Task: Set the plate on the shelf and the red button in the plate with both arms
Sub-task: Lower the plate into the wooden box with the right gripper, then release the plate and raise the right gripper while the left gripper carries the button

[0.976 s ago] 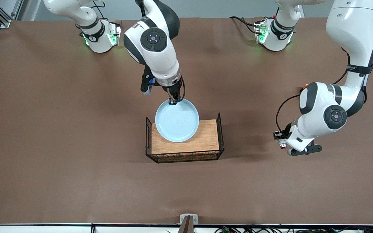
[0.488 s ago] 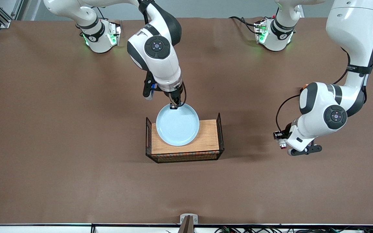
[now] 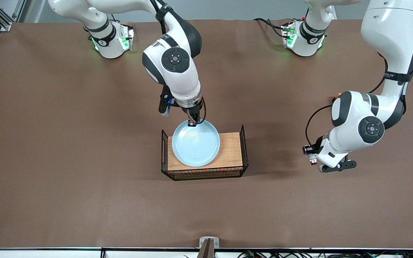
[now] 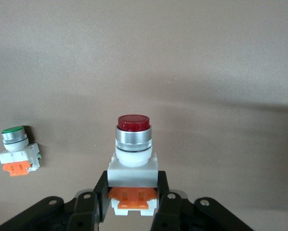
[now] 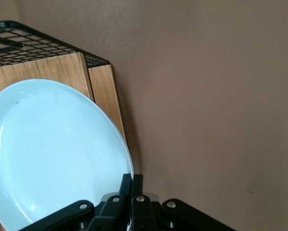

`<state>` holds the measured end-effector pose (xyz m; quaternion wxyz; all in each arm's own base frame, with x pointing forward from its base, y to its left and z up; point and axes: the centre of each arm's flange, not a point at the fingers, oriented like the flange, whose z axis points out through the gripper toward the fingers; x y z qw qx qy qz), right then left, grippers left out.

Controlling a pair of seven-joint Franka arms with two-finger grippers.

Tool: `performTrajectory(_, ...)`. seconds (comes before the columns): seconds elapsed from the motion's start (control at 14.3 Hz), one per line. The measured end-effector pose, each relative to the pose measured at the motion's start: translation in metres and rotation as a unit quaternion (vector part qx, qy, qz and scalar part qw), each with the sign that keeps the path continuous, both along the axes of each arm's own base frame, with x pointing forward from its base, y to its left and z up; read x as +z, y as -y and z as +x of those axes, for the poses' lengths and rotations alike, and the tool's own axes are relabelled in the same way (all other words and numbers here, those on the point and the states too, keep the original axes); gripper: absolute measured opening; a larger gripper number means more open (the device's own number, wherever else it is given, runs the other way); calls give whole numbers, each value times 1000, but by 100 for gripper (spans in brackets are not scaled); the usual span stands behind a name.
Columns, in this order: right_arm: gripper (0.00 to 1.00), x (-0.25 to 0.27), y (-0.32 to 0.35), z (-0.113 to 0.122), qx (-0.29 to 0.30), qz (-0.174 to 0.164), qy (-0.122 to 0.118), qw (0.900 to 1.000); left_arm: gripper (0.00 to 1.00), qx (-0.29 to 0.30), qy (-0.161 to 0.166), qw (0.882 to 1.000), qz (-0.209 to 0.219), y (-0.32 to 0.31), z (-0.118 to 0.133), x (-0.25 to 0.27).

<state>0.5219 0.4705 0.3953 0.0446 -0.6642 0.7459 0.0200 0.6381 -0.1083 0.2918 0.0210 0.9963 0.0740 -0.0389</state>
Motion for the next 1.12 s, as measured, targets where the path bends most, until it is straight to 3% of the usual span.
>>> performTrajectory(0.91,2,-30,-10,1,7,-5,1,1000,41,-1,-8,1000,4,-1,-1,24)
performTrajectory(0.98,4,-30,-10,1,6,-5,2,1000,41,-3,-14,1000,6,0,-3,35)
performTrajectory(1.12,22,-30,-10,1,4,-5,1,1000,41,-10,-24,1000,9,6,-10,60)
